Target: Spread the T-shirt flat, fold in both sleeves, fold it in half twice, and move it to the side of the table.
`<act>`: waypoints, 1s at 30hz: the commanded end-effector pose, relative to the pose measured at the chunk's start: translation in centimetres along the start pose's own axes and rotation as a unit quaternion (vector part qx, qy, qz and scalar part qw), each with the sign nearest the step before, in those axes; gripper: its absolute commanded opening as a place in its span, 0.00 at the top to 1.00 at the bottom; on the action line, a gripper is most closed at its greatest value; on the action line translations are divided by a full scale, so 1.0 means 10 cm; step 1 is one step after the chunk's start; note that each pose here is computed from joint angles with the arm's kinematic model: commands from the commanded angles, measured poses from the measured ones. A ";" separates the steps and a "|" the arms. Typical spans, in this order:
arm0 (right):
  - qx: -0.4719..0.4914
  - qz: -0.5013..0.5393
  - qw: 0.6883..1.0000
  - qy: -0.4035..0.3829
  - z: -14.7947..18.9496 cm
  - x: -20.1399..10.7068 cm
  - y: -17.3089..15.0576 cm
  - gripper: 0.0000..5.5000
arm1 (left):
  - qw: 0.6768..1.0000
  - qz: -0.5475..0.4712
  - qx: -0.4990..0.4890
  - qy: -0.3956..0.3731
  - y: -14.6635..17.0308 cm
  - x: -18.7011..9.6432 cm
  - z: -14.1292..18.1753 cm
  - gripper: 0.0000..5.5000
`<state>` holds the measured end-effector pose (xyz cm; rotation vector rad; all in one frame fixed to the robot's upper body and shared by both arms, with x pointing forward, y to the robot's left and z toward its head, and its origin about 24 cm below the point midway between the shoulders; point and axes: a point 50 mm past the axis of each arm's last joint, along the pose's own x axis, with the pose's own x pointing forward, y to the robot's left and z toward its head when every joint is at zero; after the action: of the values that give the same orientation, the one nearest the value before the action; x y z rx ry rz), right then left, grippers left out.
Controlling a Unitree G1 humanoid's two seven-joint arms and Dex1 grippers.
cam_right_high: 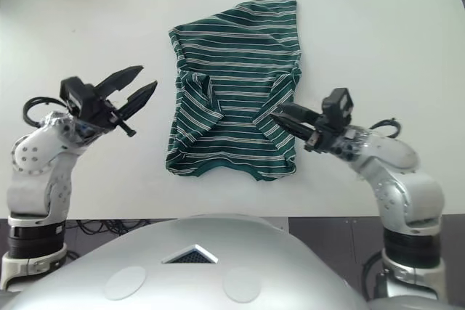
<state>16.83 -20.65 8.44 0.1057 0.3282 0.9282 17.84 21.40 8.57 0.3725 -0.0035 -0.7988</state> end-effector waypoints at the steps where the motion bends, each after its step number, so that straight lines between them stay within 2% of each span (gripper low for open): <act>1: -0.098 0.009 0.994 0.042 -0.08 -0.45 -0.11 0.77 | 0.955 -0.150 0.229 0.115 -0.13 -0.50 -0.33 0.70; 4: -0.151 0.003 0.985 0.080 -0.25 -0.61 -0.15 0.77 | 0.908 -0.222 0.331 0.128 -0.18 -0.63 -0.48 0.70; 6: -0.199 0.003 0.973 0.113 -0.38 -0.66 -0.17 0.76 | 0.889 -0.250 0.371 0.098 -0.24 -0.62 -0.50 0.64; 10: -0.360 0.052 0.917 0.161 -0.52 -0.70 -0.17 0.65 | 0.873 -0.285 0.392 0.053 -0.40 -0.55 -0.57 0.53; 13: -0.423 0.087 0.890 0.147 -0.61 -0.63 -0.08 0.64 | 0.865 -0.290 0.409 0.019 -0.45 -0.43 -0.52 0.50; 19: -0.491 0.137 0.851 0.127 -0.74 -0.44 0.05 0.64 | 0.844 -0.287 0.453 -0.033 -0.45 -0.19 -0.27 0.50; 25: -0.514 0.153 0.837 0.107 -0.76 -0.30 0.10 0.64 | 0.819 -0.312 0.481 -0.025 -0.45 -0.07 -0.26 0.50; 27: -0.517 0.158 0.834 0.111 -0.76 -0.28 0.10 0.64 | 0.818 -0.313 0.482 -0.020 -0.44 -0.05 -0.27 0.54; 30: -0.518 0.160 0.831 0.122 -0.78 -0.29 0.09 0.72 | 0.818 -0.314 0.482 -0.016 -0.43 -0.04 -0.27 0.60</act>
<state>12.37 -22.22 2.51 -0.9524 -0.0855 1.2943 14.69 19.59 4.59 1.3450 -0.3660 -1.4205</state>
